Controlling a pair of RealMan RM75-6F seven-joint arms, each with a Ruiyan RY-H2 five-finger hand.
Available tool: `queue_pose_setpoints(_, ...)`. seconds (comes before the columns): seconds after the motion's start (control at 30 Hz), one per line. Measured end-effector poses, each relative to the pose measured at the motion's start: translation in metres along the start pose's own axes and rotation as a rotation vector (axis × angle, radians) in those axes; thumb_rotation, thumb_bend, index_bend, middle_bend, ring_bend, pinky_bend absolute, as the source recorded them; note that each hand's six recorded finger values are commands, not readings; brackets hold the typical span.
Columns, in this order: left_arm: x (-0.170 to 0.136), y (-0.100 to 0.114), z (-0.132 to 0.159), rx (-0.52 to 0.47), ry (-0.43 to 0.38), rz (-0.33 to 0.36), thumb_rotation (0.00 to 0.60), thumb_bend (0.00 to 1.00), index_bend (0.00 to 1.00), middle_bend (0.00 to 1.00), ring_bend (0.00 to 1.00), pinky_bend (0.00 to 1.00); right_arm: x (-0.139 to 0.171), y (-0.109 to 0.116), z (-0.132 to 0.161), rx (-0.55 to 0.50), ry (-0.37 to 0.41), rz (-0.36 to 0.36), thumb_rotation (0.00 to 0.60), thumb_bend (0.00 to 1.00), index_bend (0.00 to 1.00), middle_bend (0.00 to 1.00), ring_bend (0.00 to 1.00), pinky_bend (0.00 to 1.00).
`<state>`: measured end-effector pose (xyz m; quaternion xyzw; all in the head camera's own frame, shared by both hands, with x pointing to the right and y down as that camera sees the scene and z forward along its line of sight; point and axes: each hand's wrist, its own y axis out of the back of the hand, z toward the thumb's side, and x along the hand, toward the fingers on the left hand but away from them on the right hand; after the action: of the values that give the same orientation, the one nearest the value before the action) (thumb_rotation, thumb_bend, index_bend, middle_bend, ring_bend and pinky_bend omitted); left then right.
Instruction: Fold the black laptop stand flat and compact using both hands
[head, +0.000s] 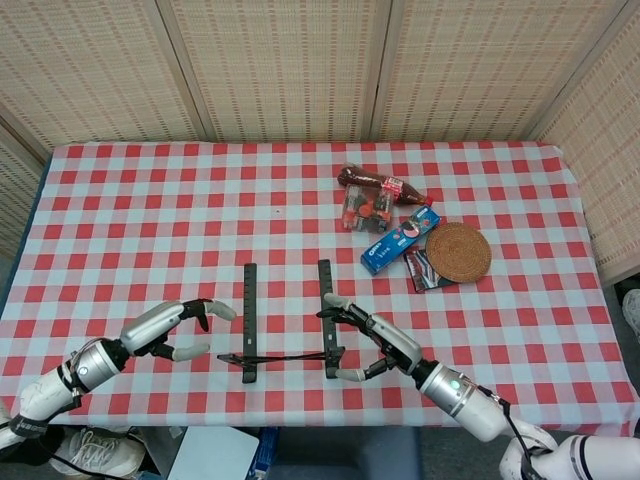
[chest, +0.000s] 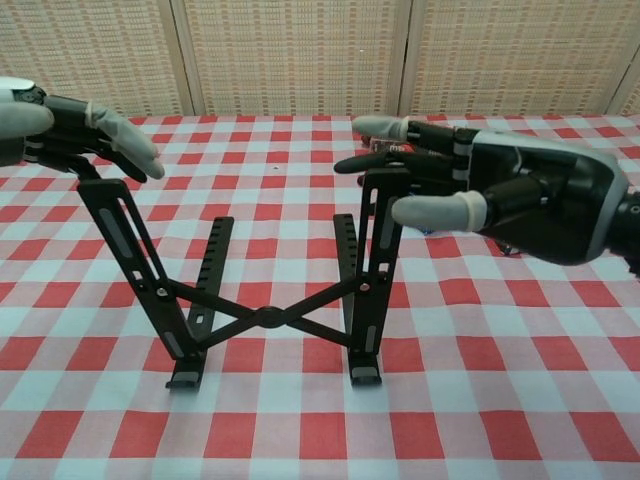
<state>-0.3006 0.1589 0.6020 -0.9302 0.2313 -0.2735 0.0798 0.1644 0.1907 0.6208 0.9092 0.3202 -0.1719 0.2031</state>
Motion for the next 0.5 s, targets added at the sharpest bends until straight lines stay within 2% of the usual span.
queue_pose_setpoints(0.23,-0.005,-0.01,-0.009,0.125,0.031,-0.007,0.308,0.23,0.23,0.2,0.18,0.34,0.002,0.019,0.031,0.056,0.046,-0.06,0.6,0.16,0.03,0.15,0.03,0.07)
queue_pose_setpoints(0.5,0.002,-0.04,-0.023,0.173,0.086,-0.021,0.337,0.23,0.31,0.2,0.18,0.34,0.005,0.026,0.029,0.057,0.031,-0.086,0.6,0.15,0.03,0.15,0.03,0.07)
